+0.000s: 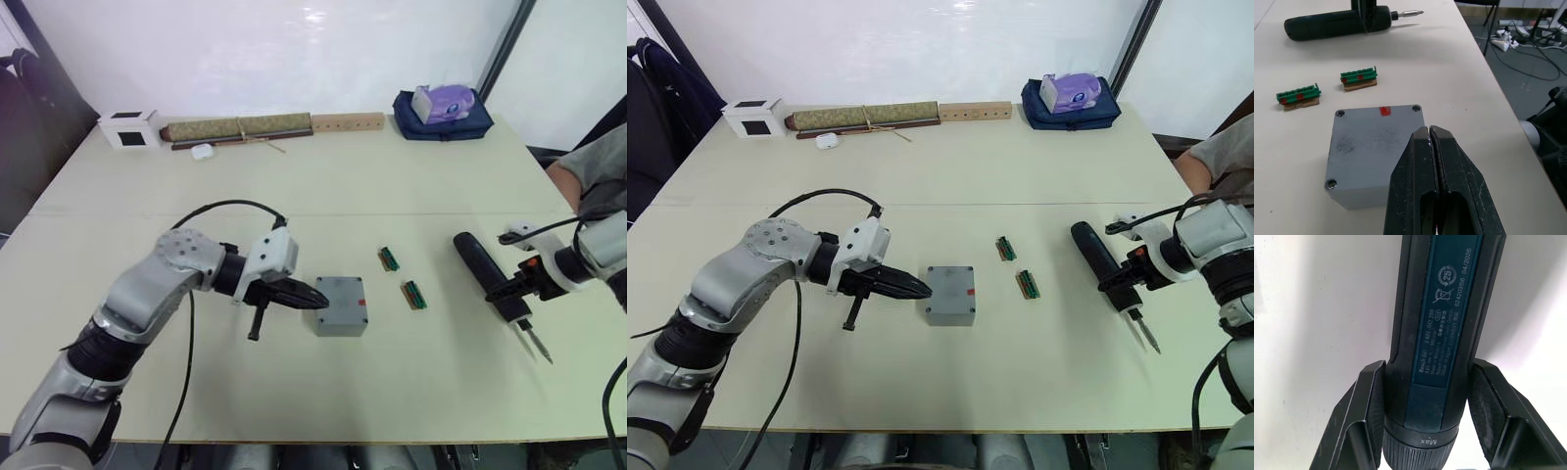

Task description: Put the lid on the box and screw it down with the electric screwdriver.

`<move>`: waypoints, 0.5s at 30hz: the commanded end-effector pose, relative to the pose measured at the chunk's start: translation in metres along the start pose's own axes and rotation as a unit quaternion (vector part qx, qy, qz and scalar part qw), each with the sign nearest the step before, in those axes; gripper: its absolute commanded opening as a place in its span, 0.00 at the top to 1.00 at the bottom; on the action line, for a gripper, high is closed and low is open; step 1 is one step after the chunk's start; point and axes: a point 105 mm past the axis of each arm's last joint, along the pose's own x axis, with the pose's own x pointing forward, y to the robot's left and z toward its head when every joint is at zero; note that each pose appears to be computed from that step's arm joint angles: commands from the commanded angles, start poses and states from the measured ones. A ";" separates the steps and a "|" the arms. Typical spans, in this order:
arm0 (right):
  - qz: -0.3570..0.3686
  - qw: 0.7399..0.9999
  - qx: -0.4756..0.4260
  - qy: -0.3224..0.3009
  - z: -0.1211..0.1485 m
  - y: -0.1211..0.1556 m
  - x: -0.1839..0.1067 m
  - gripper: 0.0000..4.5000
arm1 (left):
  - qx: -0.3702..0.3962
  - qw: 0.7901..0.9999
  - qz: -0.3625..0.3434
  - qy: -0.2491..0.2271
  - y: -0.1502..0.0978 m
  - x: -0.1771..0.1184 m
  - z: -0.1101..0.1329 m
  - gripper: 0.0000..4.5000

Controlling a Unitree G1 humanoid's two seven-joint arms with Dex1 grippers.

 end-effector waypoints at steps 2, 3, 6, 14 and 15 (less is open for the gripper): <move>-0.006 0.979 -0.048 -0.197 0.067 0.009 -0.039 0.59 | 0.003 1.000 0.028 0.000 0.010 -0.011 0.000 1.00; 0.003 0.963 -0.071 -0.258 0.084 0.017 -0.051 0.59 | 0.000 1.000 0.032 -0.001 0.012 -0.012 -0.001 1.00; 0.043 0.866 -0.030 -0.498 0.127 0.042 -0.106 0.59 | -0.016 0.998 0.050 -0.015 0.018 -0.016 -0.001 1.00; 0.112 0.734 -0.038 -0.668 0.107 0.136 -0.119 0.59 | -0.025 0.995 0.092 -0.015 0.037 -0.022 -0.004 1.00; 0.129 0.722 -0.039 -0.678 0.104 0.151 -0.117 0.59 | -0.026 0.995 0.091 -0.015 0.037 -0.022 -0.003 1.00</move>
